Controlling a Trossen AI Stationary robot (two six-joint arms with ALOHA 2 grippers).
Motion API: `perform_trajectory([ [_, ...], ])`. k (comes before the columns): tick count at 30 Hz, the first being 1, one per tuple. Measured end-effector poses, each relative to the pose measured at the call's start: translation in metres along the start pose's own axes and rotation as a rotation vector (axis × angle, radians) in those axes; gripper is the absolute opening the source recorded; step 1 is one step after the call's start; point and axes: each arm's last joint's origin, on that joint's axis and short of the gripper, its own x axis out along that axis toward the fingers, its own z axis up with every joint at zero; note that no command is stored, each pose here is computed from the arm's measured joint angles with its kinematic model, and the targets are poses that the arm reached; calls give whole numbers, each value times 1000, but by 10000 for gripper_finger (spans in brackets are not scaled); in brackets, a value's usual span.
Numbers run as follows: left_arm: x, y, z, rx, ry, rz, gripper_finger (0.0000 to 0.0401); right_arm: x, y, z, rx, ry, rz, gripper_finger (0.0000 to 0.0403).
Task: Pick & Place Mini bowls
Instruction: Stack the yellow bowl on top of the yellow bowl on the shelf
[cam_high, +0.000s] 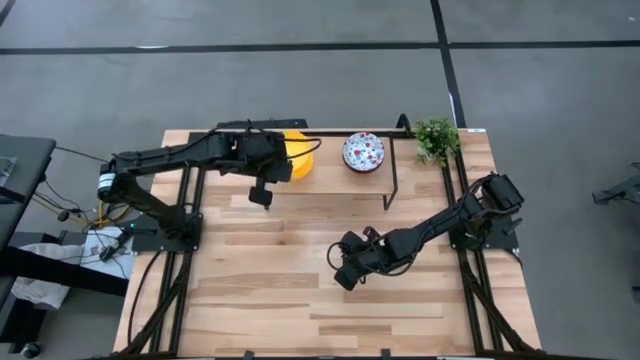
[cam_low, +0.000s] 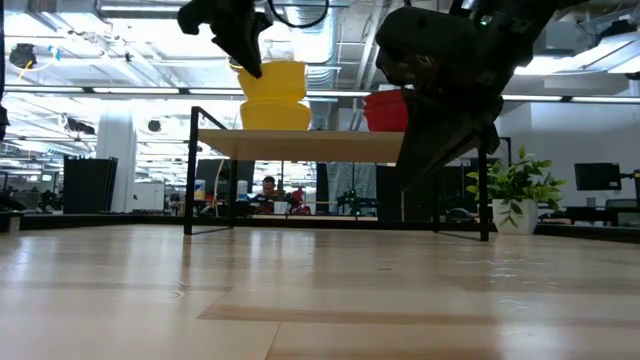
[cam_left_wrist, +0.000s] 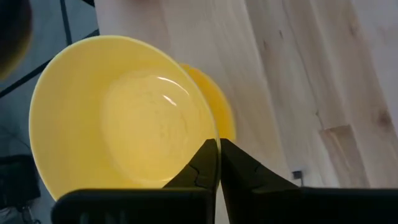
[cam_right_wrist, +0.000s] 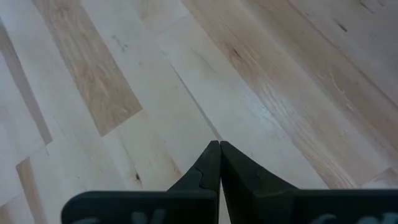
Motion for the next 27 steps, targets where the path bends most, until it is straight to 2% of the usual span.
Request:
perform_trajectory([
  [10,22,2,2,30,44,-43,9,0,1,0,12,-2,6,0],
  [27,21,1,2,16,28,-82,10,0,1,0,13,-2,7,0],
])
